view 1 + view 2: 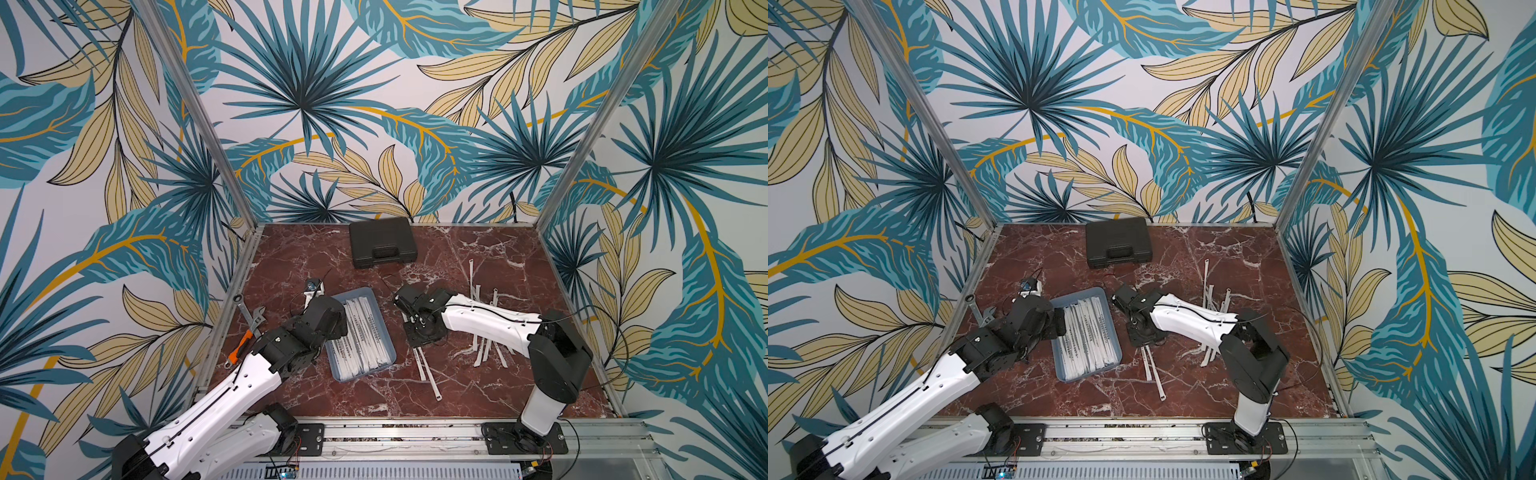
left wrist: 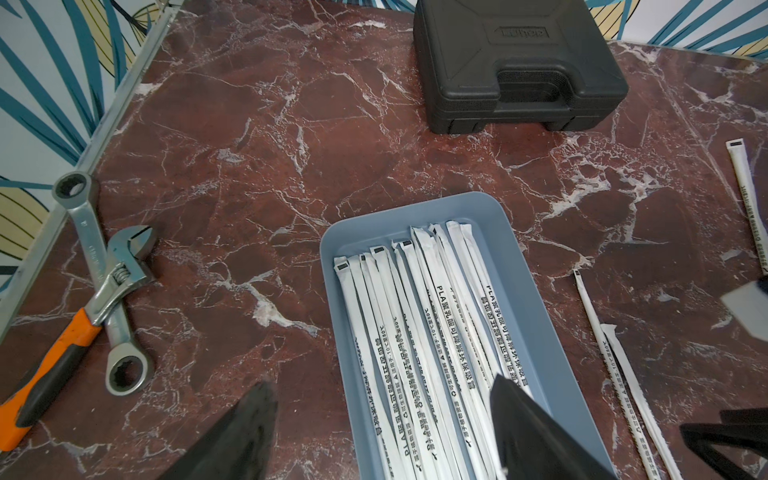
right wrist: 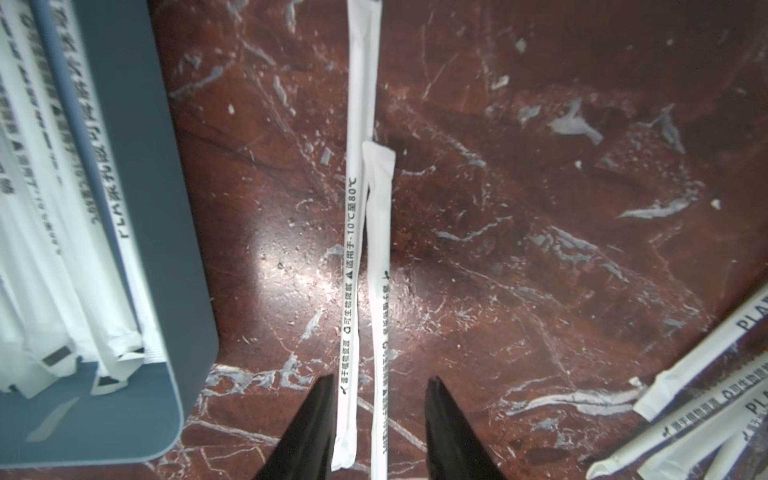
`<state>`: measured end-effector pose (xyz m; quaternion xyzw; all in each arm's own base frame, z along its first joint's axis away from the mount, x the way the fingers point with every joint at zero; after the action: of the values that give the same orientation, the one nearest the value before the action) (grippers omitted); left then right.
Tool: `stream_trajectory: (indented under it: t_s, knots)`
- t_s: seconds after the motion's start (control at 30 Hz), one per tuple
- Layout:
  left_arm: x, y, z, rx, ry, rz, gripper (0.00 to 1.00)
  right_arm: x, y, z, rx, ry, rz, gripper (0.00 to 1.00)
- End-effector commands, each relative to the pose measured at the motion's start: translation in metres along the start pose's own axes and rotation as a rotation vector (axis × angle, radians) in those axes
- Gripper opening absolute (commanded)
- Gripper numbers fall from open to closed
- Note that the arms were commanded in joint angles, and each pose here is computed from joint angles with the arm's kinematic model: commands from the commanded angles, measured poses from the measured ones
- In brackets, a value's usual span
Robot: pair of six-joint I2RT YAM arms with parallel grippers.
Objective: Put the straws into the storage box
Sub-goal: Pick up the straw from the center of the board.
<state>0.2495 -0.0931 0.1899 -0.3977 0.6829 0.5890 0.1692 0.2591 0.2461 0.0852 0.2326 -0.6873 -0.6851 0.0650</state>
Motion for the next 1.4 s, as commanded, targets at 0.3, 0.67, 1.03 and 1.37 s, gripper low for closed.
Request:
stream_trajectory:
  t_s: [0.3,0.67,1.03,1.37]
  knots:
    - [0.009,-0.006,0.007,-0.005,0.029,0.041,0.86,0.01,-0.018,0.005,-0.015,-0.018,0.057,0.25]
    - [0.017,-0.01,0.007,0.003,0.03,0.066,0.86,0.004,-0.048,0.021,-0.047,0.0,0.095,0.23]
    - [0.016,-0.011,0.008,-0.007,0.021,0.059,0.86,0.008,-0.064,0.02,-0.02,0.004,0.119,0.09]
    - [-0.016,0.016,0.062,-0.196,0.099,-0.033,0.85,-0.036,0.026,0.067,-0.103,0.029,-0.077,0.08]
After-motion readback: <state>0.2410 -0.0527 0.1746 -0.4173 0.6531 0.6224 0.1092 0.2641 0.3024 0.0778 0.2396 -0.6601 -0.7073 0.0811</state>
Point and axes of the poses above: each gripper's point midway between its finger pads, its own y axis back along the fingers, its own z axis along the line the jaws close on, x = y × z, the point moved 1 cm from there along y, back along the fingers, and after that the axes turned 11 degrees about y, right-handed, at the moved point
